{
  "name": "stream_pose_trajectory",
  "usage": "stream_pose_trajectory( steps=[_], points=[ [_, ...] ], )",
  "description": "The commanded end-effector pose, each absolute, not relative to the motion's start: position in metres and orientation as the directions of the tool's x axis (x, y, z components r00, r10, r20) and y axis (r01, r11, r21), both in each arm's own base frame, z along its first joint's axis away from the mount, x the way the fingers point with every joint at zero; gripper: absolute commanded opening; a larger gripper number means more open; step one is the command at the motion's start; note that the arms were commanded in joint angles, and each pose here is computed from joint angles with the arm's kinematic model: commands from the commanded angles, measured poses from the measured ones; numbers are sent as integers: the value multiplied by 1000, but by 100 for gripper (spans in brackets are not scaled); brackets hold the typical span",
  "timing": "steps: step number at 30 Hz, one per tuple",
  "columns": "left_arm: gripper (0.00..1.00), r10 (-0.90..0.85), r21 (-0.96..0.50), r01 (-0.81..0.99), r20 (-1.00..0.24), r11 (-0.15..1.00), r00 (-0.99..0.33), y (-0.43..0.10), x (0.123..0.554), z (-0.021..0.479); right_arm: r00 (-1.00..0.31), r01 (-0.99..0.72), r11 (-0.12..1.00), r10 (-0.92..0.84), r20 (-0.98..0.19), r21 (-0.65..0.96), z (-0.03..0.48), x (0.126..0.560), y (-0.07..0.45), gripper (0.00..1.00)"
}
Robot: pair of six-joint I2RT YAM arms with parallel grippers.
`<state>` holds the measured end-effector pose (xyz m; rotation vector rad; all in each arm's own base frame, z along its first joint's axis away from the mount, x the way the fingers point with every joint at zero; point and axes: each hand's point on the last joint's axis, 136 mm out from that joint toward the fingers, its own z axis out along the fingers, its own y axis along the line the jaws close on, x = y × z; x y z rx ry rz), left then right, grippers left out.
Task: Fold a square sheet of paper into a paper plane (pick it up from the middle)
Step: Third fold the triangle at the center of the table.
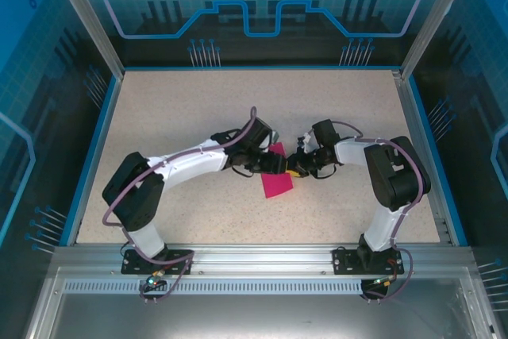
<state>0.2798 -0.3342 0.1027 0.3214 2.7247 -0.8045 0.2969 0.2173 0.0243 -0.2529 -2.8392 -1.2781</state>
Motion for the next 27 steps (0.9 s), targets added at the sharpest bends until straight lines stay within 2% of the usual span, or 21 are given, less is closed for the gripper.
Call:
stream_pose_trajectory(
  steps=[1, 6, 11, 17, 24, 27],
  points=[
    [57, 248, -360, 384, -371, 850, -895, -333, 262, 93, -981, 189, 630, 159, 113, 753, 26, 294, 215, 14],
    [59, 342, -231, 452, -393, 862, -854, -344, 253, 85, -979, 198, 631, 160, 124, 750, 21, 293, 215, 15],
    [59, 363, -173, 464, -417, 869, -834, -350, 250, 84, -978, 206, 640, 164, 131, 740, 18, 290, 218, 15],
    [62, 180, -228, 315, -466, 921, -866, -333, 258, 91, -979, 201, 670, 165, 121, 715, 9, 290, 220, 15],
    [61, -135, -358, 30, -426, 933, -895, -299, 281, 99, -973, 207, 687, 218, 75, 697, 3, 299, 217, 15],
    [61, -178, -380, -9, -411, 925, -894, -302, 288, 108, -972, 217, 684, 219, 87, 696, 0, 300, 218, 15]
  ],
)
